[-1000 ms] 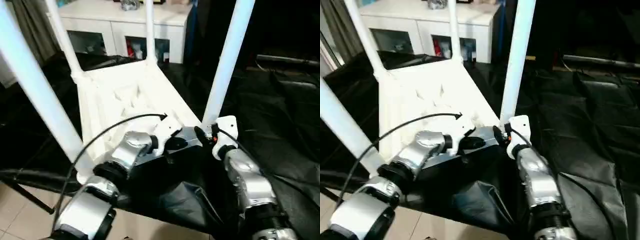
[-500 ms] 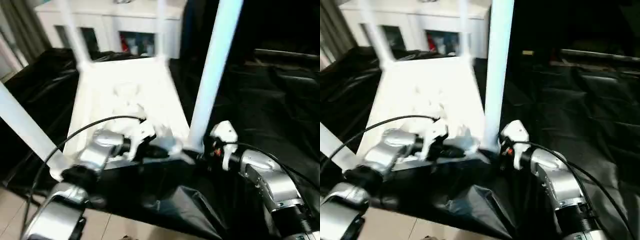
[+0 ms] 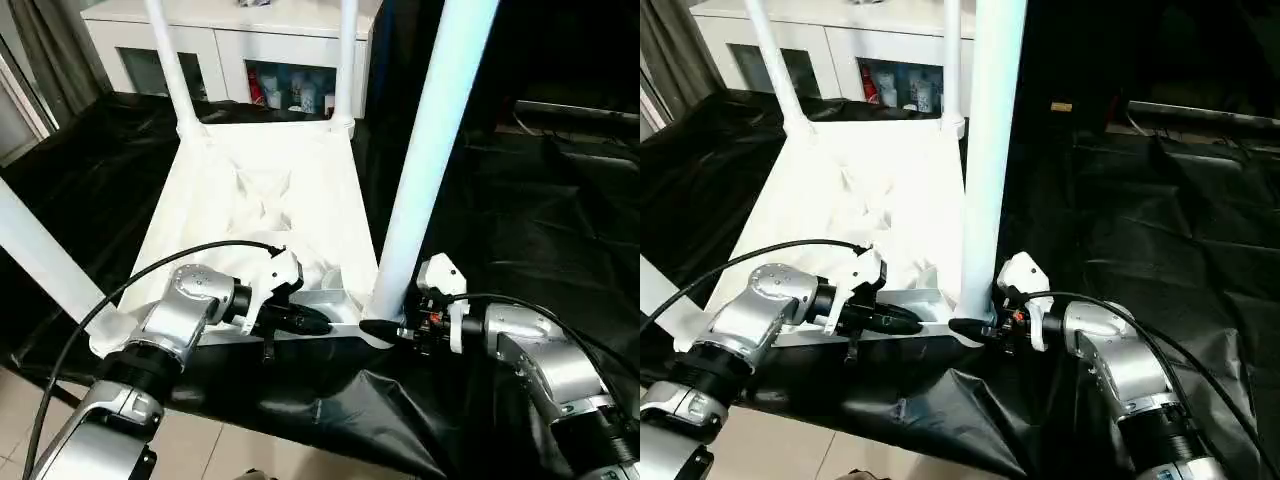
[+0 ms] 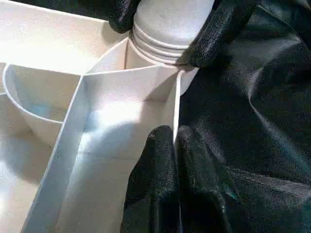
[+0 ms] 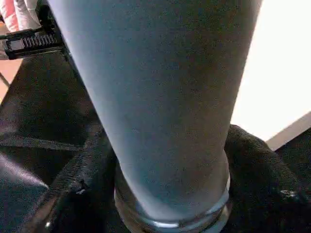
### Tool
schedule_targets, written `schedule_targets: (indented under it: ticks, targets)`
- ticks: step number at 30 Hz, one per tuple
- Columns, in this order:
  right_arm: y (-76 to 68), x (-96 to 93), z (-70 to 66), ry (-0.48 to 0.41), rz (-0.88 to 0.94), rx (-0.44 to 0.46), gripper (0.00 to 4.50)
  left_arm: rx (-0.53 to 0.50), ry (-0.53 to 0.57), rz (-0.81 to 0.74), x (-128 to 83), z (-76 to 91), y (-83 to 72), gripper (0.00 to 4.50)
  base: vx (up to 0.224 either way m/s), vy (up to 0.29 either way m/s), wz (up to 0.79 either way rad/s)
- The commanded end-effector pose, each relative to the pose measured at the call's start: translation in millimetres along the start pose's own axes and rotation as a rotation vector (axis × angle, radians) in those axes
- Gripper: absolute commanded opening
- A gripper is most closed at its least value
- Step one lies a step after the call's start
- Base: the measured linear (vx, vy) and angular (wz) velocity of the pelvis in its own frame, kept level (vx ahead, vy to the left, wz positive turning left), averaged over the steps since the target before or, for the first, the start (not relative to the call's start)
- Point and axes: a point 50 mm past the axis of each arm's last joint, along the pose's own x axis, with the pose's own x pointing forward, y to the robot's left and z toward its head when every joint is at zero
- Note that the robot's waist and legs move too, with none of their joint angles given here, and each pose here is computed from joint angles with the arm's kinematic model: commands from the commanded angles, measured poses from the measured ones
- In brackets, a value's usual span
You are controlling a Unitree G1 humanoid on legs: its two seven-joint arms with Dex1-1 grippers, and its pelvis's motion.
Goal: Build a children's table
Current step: Rotate leg to tighten
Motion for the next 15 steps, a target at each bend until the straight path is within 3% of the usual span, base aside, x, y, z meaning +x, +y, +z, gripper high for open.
schedule_targets:
  ticks: [1, 9, 12, 15]
  targets:
    - [2.8, 4.0, 2.2, -0.002, 0.030, -0.008, 2.78, -0.052, -0.033, -0.013, 1.2, -6.6, -4.0, 0.00, 0.000, 0.000, 0.00]
    - [0.4, 8.2, -2.8, -0.026, -0.073, 0.032, 2.74, -0.056, -0.031, 0.050, 6.8, -7.3, 0.1, 0.00, 0.000, 0.000, 0.00]
    - [-8.6, 17.5, -6.4, -0.082, -0.302, 0.110, 2.74, -0.041, 0.002, 0.212, 23.5, -3.1, 13.4, 0.00, 0.000, 0.000, 0.00]
    - [-10.6, 27.9, -8.0, -0.099, -0.434, 0.168, 2.74, -0.044, -0.007, 0.281, 40.9, 6.0, 18.9, 0.00, 0.000, 0.000, 0.00]
